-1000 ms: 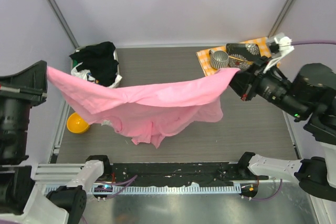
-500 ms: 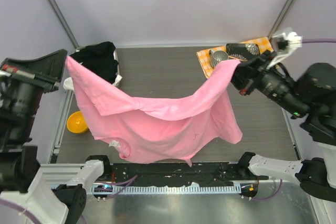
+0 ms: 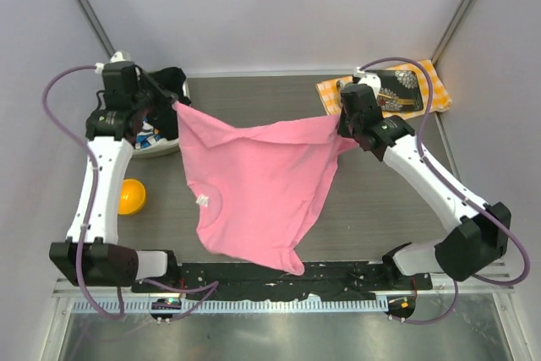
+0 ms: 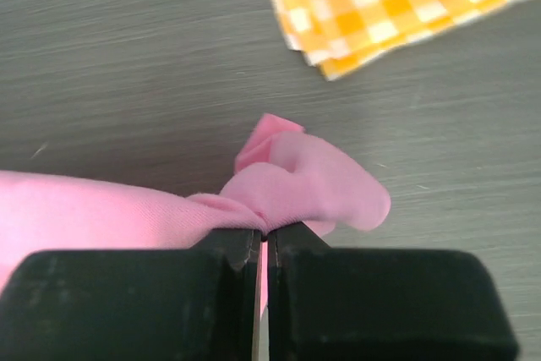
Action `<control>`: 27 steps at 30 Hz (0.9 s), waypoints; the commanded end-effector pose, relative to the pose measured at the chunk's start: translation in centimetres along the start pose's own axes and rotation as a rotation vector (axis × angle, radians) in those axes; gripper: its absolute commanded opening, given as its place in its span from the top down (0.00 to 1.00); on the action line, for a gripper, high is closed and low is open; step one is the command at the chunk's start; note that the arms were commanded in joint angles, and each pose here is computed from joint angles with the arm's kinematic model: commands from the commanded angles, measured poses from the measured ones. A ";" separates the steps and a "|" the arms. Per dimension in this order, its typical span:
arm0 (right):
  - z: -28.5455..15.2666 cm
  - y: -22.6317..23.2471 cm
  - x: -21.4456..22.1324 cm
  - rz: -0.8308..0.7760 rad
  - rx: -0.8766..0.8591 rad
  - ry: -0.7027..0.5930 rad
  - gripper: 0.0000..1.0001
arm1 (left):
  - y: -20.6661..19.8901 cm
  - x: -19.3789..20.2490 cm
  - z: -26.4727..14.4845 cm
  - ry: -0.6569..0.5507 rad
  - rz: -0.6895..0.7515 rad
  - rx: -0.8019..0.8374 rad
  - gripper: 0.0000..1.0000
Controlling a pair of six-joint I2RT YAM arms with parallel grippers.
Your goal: Fold and stack the t-shirts
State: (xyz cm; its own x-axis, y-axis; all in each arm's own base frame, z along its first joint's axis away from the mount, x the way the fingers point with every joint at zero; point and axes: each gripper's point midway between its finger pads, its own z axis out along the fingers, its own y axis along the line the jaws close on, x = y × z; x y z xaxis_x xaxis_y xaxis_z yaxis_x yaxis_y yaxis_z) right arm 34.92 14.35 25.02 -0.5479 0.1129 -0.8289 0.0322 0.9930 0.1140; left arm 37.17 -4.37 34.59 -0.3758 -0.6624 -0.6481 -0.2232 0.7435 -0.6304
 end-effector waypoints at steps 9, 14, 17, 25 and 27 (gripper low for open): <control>10.7 -2.8 -4.6 0.180 0.065 -0.050 0.99 | -4.9 -1.1 12.3 -0.114 0.157 -0.027 1.00; 16.1 -1.0 -7.1 0.179 -0.011 -0.051 0.99 | -3.9 -2.1 19.4 -0.136 0.168 -0.142 1.00; 18.8 0.0 -9.4 0.168 -0.033 -0.092 0.50 | -4.2 -4.8 21.0 -0.215 0.156 -0.216 0.97; 13.5 -1.2 -10.2 0.143 -0.001 -0.190 0.02 | -4.8 -2.6 17.7 -0.267 0.185 -0.252 0.00; 11.0 -1.1 -9.5 0.109 0.005 -0.177 0.02 | -7.5 -1.7 13.7 -0.289 0.215 -0.195 0.00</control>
State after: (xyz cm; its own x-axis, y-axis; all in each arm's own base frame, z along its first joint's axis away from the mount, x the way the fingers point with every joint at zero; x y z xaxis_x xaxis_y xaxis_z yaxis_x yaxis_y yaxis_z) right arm 52.54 12.59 19.33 -0.5088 0.2416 -0.8263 0.1255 0.9704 0.2065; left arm 57.48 -7.58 25.07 -0.3256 -0.5002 -0.8024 -0.4248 0.8355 -0.3484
